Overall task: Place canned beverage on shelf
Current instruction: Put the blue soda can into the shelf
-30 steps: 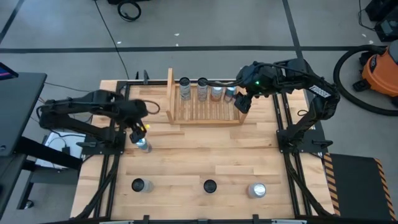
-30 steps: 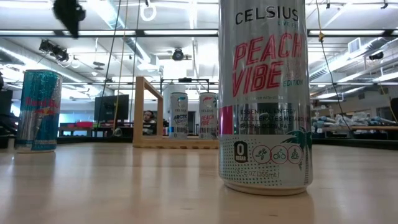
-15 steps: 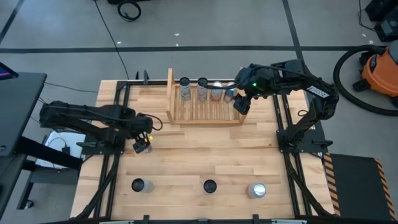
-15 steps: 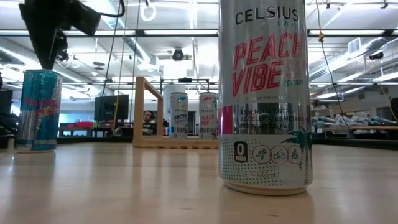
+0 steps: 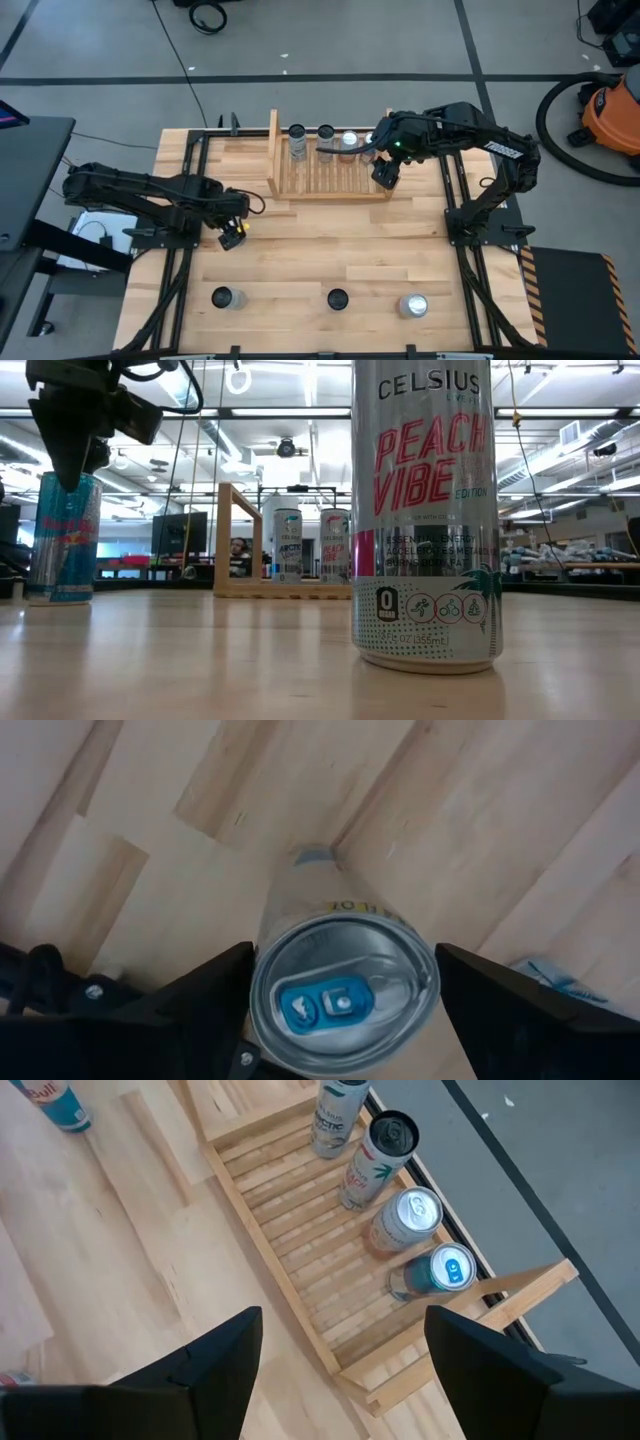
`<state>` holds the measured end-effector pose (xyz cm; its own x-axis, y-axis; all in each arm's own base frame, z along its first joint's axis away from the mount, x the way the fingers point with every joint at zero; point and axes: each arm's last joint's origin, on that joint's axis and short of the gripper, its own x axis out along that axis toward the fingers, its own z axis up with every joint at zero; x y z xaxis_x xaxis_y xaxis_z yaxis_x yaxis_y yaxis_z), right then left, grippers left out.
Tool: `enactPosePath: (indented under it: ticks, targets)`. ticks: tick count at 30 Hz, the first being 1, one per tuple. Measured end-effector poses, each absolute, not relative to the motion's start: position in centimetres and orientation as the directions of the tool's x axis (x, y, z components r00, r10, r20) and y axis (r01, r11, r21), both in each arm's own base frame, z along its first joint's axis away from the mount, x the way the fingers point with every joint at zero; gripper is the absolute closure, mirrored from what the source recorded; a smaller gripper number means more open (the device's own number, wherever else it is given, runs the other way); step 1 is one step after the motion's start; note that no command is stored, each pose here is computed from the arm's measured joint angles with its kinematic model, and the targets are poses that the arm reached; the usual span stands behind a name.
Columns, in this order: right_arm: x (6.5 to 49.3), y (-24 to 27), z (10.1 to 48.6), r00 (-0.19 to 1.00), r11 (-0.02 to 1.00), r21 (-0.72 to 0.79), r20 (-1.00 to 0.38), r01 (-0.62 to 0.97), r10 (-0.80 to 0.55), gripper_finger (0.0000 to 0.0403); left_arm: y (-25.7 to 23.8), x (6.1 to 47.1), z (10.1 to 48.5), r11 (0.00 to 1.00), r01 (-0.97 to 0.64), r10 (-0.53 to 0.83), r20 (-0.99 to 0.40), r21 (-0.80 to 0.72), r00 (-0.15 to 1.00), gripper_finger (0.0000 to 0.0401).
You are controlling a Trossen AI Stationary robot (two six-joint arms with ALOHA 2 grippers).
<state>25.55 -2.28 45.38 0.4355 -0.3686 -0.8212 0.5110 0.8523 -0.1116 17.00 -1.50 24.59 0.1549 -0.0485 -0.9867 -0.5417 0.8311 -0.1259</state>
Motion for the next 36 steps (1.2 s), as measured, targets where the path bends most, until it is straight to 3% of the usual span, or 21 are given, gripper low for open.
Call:
enactPosePath:
  ticks: [13,22,28,36]
  targets:
    - [25.6,-2.3,45.4,0.437,0.852,-0.112,-0.82,0.511,-0.369,0.0115,-1.5,17.0,24.6,0.846,-0.519,-0.048,-0.987,-0.122,0.153,0.0094]
    - [25.6,-2.3,45.4,0.436,0.852,-0.112,-0.82,0.511,-0.37,0.0115,-1.5,17.0,24.6,0.867,-0.485,-0.047,-0.987,-0.116,0.153,0.0159]
    - [25.6,-2.3,45.4,0.436,0.852,-0.113,-0.82,0.511,-0.37,0.0115,-1.5,17.1,24.6,0.898,-0.424,-0.048,-0.985,-0.116,0.167,0.0159]
    - [25.6,-2.2,45.4,0.439,0.858,-0.105,-0.824,0.503,-0.358,0.0115,-1.4,18.2,26.9,0.926,-0.329,-0.09,-0.955,-0.185,0.283,0.0149]
